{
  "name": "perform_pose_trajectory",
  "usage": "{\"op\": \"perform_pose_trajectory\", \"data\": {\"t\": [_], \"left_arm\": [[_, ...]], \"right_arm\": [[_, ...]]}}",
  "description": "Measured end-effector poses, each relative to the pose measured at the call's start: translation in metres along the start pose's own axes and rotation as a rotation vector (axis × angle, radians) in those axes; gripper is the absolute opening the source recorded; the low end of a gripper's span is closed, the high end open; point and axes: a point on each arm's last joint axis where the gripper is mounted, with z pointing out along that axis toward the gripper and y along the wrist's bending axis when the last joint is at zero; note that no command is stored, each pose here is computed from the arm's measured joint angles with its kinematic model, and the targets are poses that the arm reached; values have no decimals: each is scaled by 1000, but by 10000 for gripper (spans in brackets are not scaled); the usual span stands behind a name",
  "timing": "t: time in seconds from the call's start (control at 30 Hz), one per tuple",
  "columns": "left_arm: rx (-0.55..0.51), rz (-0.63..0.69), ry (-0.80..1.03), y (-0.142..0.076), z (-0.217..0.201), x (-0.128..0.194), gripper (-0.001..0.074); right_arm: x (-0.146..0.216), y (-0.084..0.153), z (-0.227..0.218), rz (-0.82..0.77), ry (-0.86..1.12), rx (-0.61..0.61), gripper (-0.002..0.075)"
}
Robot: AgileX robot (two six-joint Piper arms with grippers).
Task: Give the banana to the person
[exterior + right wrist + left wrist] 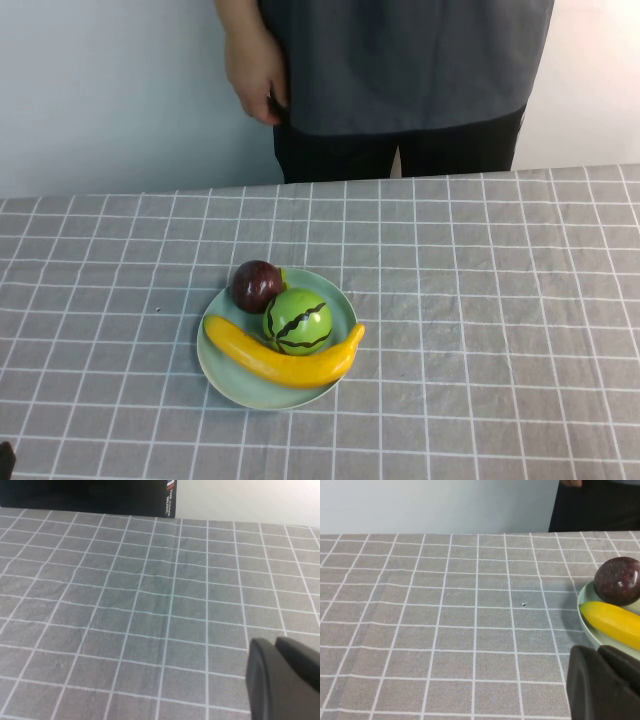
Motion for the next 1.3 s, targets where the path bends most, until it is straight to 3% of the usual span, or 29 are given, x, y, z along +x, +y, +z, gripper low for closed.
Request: {"op": "perform_pose_trajectory", "data": {"t": [0.4, 0.6, 0.77, 0.87, 1.3], "left_arm": [[10, -36, -9, -1, 0, -1, -4], [68, -236, -72, -5, 0, -6, -4], [142, -521, -142, -9, -1, -15, -4], [154, -617, -184, -8, -2, -19, -4], [150, -650, -226, -6, -3, -23, -4]], "right_arm": [[0, 0, 0, 0, 0, 0, -6], [0, 0, 0, 0, 0, 0, -6], [0, 0, 0, 0, 0, 0, -6], [0, 0, 0, 0, 0, 0, -6], [0, 0, 0, 0, 0, 0, -6]]}}
